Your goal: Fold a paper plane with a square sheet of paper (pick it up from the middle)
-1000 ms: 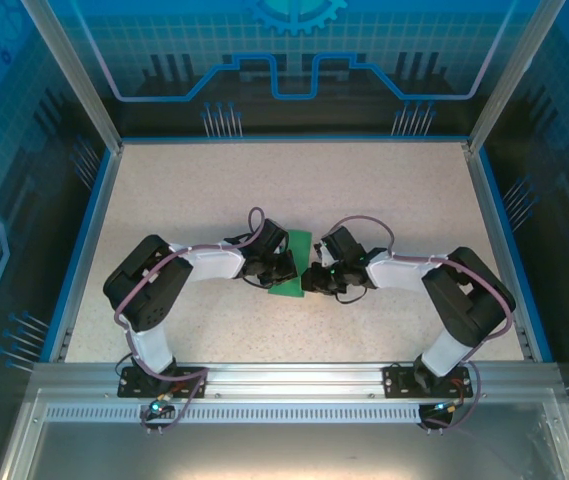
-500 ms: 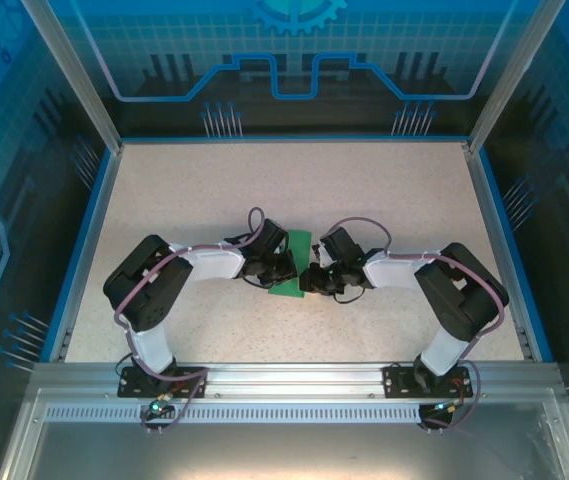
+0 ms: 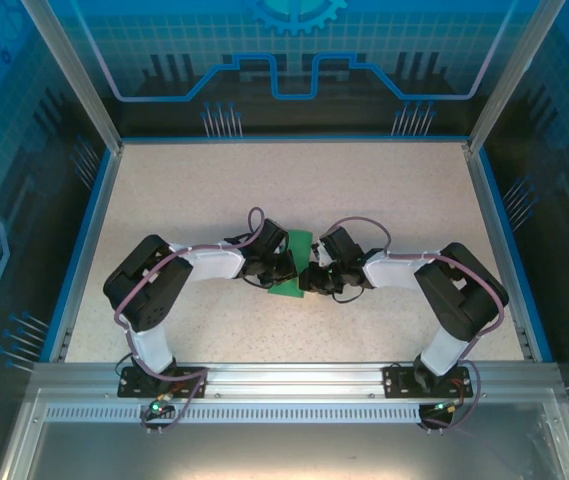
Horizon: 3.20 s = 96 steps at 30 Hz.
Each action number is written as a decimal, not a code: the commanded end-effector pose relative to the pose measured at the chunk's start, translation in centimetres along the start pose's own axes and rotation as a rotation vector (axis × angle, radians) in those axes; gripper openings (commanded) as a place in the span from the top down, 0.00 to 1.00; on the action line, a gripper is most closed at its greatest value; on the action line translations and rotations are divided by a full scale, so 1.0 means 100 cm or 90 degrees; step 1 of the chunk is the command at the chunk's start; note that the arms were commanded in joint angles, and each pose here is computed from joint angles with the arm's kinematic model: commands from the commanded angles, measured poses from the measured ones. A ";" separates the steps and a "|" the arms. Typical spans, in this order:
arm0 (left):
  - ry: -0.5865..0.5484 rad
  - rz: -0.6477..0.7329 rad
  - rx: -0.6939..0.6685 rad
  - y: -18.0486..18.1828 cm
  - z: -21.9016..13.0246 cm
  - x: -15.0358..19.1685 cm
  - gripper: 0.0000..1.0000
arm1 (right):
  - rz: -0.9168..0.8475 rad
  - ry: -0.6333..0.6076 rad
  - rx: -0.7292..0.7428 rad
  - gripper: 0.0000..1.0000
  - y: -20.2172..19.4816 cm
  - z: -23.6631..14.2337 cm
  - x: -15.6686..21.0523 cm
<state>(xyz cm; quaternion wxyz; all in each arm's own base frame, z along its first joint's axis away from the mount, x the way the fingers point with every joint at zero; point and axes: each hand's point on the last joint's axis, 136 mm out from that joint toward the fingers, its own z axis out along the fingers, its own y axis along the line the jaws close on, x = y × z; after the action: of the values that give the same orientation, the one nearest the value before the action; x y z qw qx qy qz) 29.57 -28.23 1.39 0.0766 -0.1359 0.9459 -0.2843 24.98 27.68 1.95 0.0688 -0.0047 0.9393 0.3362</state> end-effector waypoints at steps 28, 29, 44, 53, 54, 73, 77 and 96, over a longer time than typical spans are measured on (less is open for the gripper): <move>-0.036 0.025 0.048 -0.027 -0.026 -0.020 0.85 | 0.027 0.016 0.066 0.92 -0.024 0.007 0.008; -0.038 0.030 0.051 -0.028 -0.027 -0.020 0.83 | 0.031 0.017 0.068 0.91 -0.026 0.007 0.008; -0.042 0.043 0.044 -0.014 -0.019 -0.022 0.80 | 0.083 0.031 0.022 0.92 -0.029 0.007 0.009; -0.041 0.044 0.031 -0.004 -0.012 -0.023 0.80 | 0.127 0.047 0.001 0.92 -0.034 0.008 0.010; -0.042 0.043 0.029 -0.004 -0.012 -0.023 0.80 | 0.130 0.049 0.000 0.92 -0.034 0.008 0.010; -0.049 0.011 -0.030 0.025 0.001 -0.026 0.87 | 0.096 0.046 0.016 0.87 -0.030 -0.001 -0.003; -0.047 -0.010 -0.039 0.030 0.004 -0.024 0.89 | 0.056 0.013 0.014 0.80 -0.020 -0.015 -0.013; -0.053 -0.045 -0.052 0.037 0.006 -0.024 0.93 | -0.169 -0.006 0.105 0.65 0.018 -0.017 -0.031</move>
<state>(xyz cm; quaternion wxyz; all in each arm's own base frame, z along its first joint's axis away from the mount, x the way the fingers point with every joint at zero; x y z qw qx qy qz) 32.16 -26.72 1.46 0.1132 -0.1605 0.9385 -0.2840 28.51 27.38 5.74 0.1394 -0.0953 0.9521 0.2549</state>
